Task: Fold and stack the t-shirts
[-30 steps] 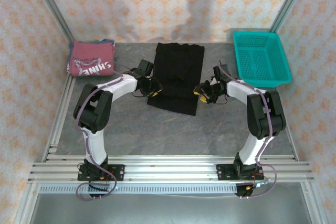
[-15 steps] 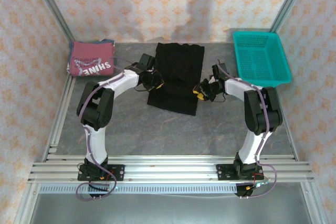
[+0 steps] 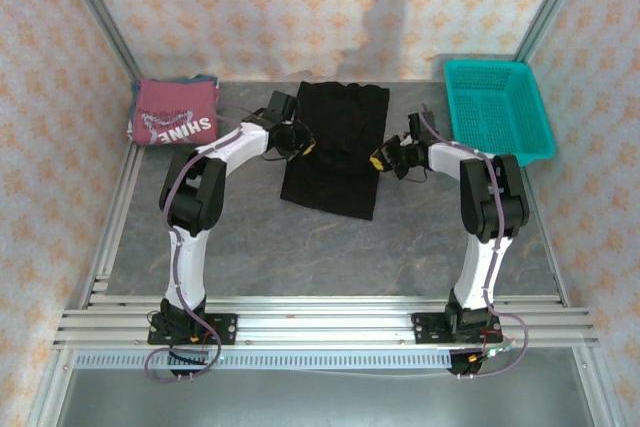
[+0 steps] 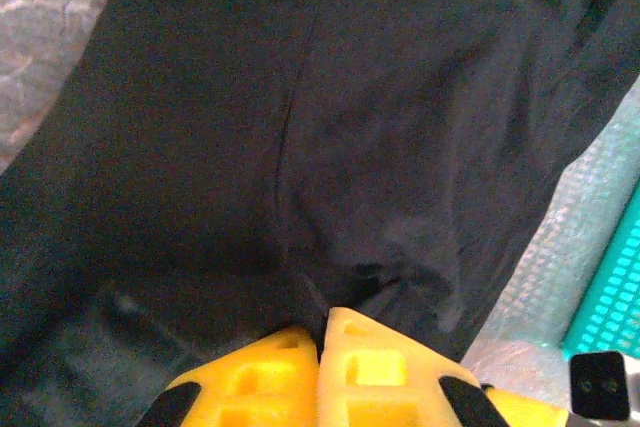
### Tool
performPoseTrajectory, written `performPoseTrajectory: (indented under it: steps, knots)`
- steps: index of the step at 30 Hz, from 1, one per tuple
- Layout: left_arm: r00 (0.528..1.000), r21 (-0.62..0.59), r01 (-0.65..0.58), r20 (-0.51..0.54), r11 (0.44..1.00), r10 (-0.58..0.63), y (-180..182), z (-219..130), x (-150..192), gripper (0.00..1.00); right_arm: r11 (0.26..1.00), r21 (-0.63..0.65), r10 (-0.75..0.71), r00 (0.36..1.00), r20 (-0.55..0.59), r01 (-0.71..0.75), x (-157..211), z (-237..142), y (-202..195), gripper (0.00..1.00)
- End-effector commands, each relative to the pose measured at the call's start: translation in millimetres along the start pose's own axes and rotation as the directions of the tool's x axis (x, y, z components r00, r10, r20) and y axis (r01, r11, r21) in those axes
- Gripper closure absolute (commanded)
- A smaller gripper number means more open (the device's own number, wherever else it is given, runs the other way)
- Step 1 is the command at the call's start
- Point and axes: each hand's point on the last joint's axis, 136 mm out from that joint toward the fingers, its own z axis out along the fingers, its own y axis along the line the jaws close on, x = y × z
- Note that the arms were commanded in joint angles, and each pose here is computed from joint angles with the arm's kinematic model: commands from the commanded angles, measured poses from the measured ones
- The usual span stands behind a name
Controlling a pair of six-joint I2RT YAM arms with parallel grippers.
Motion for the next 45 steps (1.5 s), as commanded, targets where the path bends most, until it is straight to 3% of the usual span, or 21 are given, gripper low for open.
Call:
performPoseTrajectory:
  steps: [1,4,6,8,10,14,18,22,24,30,35,45]
  knots:
    - [0.994,0.068,0.088,0.055,0.994,-0.092,-14.4,-3.0,-27.8,0.96,0.977,-0.194,0.104,0.991,0.084,-0.086,-44.2,-5.7,39.2,1.00]
    - [0.984,0.107,0.152,0.080,0.983,-0.161,-18.3,-2.7,-41.9,0.90,0.922,-0.355,0.211,0.969,0.125,-0.155,-75.1,-12.4,56.8,0.90]
    - [0.976,0.133,0.178,0.099,0.975,-0.192,-23.1,-8.5,-52.4,0.65,0.851,-0.493,0.268,0.957,0.115,-0.179,-90.1,-22.3,76.9,0.70]
    - [0.974,0.141,0.177,0.114,0.974,-0.193,-27.9,-20.2,-59.1,0.45,0.809,-0.563,0.265,0.959,0.097,-0.167,-90.8,-33.8,93.3,0.63]
    - [0.978,0.131,0.138,0.140,0.982,-0.156,-32.8,-39.7,-63.4,0.38,0.834,-0.535,0.214,0.973,0.089,-0.135,-78.5,-40.1,95.6,0.53]
    - [0.973,0.045,0.069,0.217,0.997,-0.078,-19.4,-89.5,-69.2,0.29,0.947,-0.319,0.082,0.988,0.129,-0.037,-38.9,-59.8,63.5,0.41]
    - [0.972,0.016,-0.005,0.235,1.000,0.001,-7.6,-127.1,-53.4,0.28,0.996,-0.014,-0.088,0.989,0.120,0.090,7.5,-85.3,15.6,0.38]
    - [0.981,-0.072,-0.104,0.156,0.992,0.114,25.4,-127.9,-10.2,0.27,0.975,0.128,-0.186,0.982,0.040,0.180,42.4,-92.0,-14.6,0.38]
    - [0.987,-0.055,-0.119,0.106,0.991,0.124,43.1,-117.3,10.7,0.28,0.960,0.181,-0.218,0.976,0.000,0.214,53.9,-84.9,-27.7,0.38]
    - [0.985,-0.060,-0.172,-0.018,0.983,0.172,69.6,-85.3,54.6,0.31,0.950,0.209,-0.226,0.973,-0.053,0.232,69.2,-57.9,-44.1,0.38]
    - [0.982,-0.080,-0.181,-0.065,0.980,0.176,82.3,-59.2,70.0,0.34,0.938,0.248,-0.230,0.970,-0.083,0.243,73.7,-46.2,-55.3,0.39]
    - [0.994,-0.068,-0.111,-0.007,0.992,0.111,87.3,-24.4,59.7,0.34,0.925,0.290,-0.222,0.969,-0.110,0.245,77.5,-34.8,-64.3,0.40]
